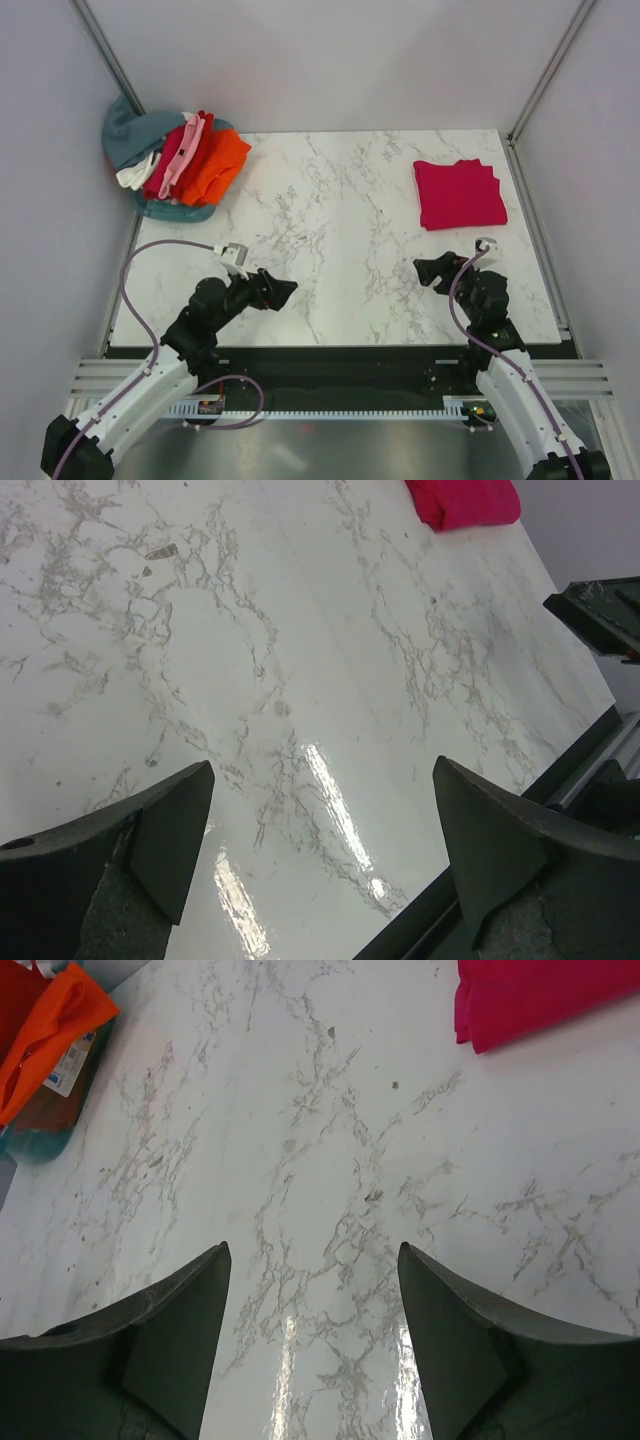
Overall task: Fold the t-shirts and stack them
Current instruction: Grab the tshirt from the pile
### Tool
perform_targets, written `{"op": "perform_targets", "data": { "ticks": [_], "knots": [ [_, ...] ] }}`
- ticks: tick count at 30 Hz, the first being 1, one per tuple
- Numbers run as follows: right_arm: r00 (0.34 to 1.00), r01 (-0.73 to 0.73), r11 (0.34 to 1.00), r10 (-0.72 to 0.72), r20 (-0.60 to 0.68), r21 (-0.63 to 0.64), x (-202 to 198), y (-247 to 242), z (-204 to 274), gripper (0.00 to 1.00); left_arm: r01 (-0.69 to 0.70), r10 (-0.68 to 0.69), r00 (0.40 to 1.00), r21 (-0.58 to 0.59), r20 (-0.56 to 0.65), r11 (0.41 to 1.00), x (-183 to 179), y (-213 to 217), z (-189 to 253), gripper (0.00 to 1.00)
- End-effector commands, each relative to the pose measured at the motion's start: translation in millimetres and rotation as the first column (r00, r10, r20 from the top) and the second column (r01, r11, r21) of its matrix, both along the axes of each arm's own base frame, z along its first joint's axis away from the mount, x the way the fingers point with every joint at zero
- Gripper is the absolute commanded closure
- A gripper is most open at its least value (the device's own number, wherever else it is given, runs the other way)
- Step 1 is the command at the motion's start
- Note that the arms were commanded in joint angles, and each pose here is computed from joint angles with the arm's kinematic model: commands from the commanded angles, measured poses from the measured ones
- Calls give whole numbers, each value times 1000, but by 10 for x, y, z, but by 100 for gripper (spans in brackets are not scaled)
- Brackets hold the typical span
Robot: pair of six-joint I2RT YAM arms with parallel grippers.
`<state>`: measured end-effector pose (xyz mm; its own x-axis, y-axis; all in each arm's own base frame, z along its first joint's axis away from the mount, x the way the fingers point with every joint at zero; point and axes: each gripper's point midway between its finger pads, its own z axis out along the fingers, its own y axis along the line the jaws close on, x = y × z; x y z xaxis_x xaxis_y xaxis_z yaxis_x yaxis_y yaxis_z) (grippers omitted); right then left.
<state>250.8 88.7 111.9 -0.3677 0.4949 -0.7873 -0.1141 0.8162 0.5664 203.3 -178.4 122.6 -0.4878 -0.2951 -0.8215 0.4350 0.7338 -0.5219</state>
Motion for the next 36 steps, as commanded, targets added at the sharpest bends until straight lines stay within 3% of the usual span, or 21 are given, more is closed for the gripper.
{"op": "perform_targets", "data": {
  "ticks": [1,7,10,15,19,21,22,28,32,36],
  "knots": [
    [999,14,1000,-15,42,5,22,-19,87,23,-23,22,999,27,38,999,76,29,59,0],
    [999,13,1000,-13,40,5,11,-18,80,24,-198,200,978,34,-64,980,338,167,193,0],
    [999,16,1000,-16,38,6,17,-22,80,24,-376,383,907,73,-175,924,667,403,285,0],
    [1000,7,1000,-7,17,3,14,-8,29,26,-495,482,817,45,-316,868,1258,648,445,0],
    [1000,4,1000,-4,22,3,21,-2,42,27,-629,625,743,69,-240,774,1869,972,899,2],
    [1000,6,1000,-6,19,3,23,-3,31,27,-657,664,707,122,-242,744,2071,1064,868,9],
    [1000,3,1000,-3,21,-1,28,0,44,27,-695,699,686,100,-204,712,2225,1157,1108,10],
    [1000,12,1000,-12,18,-1,23,-18,34,28,-803,821,548,176,-159,570,2812,1545,1126,16],
    [999,19,1000,-19,33,1,16,-27,61,28,-824,853,496,219,-163,522,3098,1750,1010,21],
    [999,23,1000,-23,30,0,20,-36,53,27,-819,854,502,240,-138,521,3404,1818,1002,25]
  ]
}}
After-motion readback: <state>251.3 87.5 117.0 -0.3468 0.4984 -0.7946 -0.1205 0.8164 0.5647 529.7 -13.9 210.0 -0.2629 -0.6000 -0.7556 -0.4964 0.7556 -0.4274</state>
